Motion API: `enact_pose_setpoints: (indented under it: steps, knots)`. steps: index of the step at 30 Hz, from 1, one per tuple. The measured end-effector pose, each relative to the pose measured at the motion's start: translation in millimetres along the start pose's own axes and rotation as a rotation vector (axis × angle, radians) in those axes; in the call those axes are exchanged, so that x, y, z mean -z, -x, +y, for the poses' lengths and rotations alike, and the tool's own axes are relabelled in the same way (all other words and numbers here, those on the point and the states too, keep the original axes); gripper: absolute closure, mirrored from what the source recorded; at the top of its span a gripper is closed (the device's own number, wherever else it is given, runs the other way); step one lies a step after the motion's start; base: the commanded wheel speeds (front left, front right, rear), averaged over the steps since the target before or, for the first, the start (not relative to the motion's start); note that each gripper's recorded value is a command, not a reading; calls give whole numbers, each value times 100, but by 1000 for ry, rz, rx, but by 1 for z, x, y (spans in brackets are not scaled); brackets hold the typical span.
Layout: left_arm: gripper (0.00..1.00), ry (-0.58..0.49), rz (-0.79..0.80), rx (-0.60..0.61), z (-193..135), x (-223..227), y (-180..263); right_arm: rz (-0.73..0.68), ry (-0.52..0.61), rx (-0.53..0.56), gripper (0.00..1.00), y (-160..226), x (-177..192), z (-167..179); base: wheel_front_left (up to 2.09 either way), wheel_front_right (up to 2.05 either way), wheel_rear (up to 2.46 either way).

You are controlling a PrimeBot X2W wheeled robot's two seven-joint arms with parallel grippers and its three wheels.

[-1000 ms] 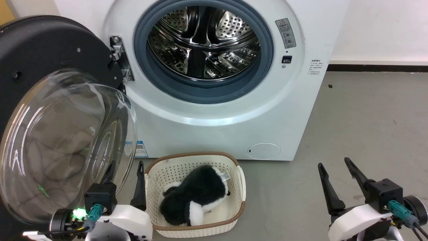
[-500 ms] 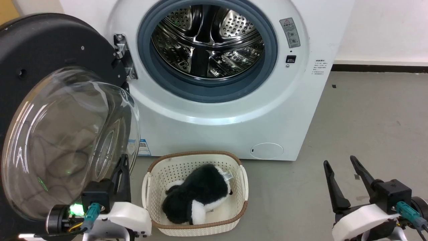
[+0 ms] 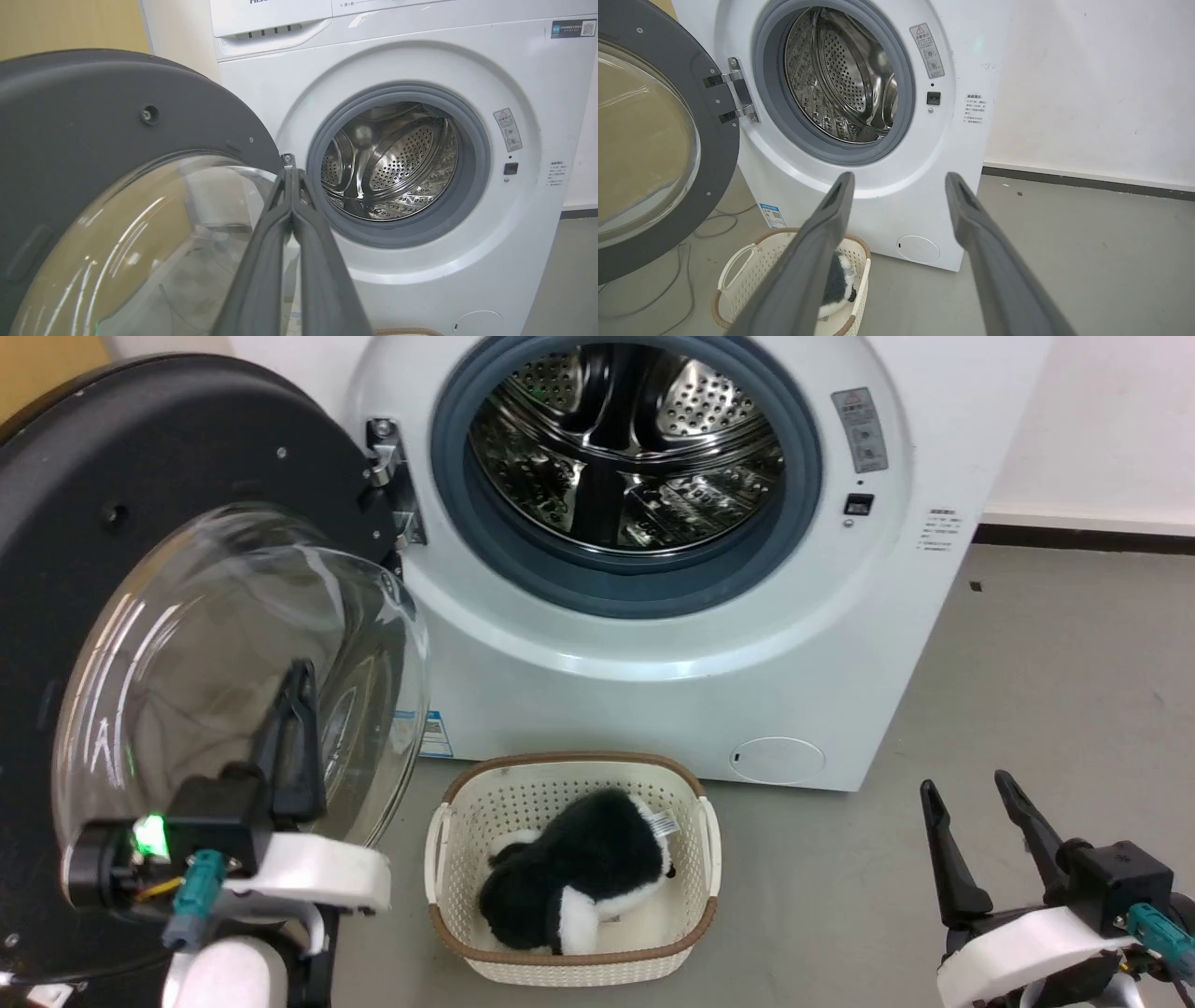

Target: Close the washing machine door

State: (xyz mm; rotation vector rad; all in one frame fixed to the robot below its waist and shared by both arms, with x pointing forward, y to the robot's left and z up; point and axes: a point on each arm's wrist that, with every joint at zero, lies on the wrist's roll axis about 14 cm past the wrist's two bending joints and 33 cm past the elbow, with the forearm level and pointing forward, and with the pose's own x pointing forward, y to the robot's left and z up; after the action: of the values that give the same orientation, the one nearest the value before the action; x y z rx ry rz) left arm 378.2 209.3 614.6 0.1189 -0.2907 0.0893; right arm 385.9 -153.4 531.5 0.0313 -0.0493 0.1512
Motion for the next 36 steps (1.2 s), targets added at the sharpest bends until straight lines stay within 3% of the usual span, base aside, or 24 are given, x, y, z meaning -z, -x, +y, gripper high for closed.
enact_pose_setpoints:
  steps: [8, 16, 29, 36]
  knots:
    - [100, -2, -138, -50, 27, -43, -12, 1, -18, -27, 0, -8, 4, 9, 0, 0, 0]
    - [100, -24, -279, -142, 76, -88, -15, 4, -45, -65, 0, -19, 11, 22, 0, 0, 0]
    - [100, -7, -311, -343, 159, -97, 14, 0, -85, -120, 0, -36, 17, 42, 0, 0, 0]
    - [100, 81, -279, -471, 207, -80, 38, -3, -100, -149, 0, -44, 18, 53, 0, 0, 0]
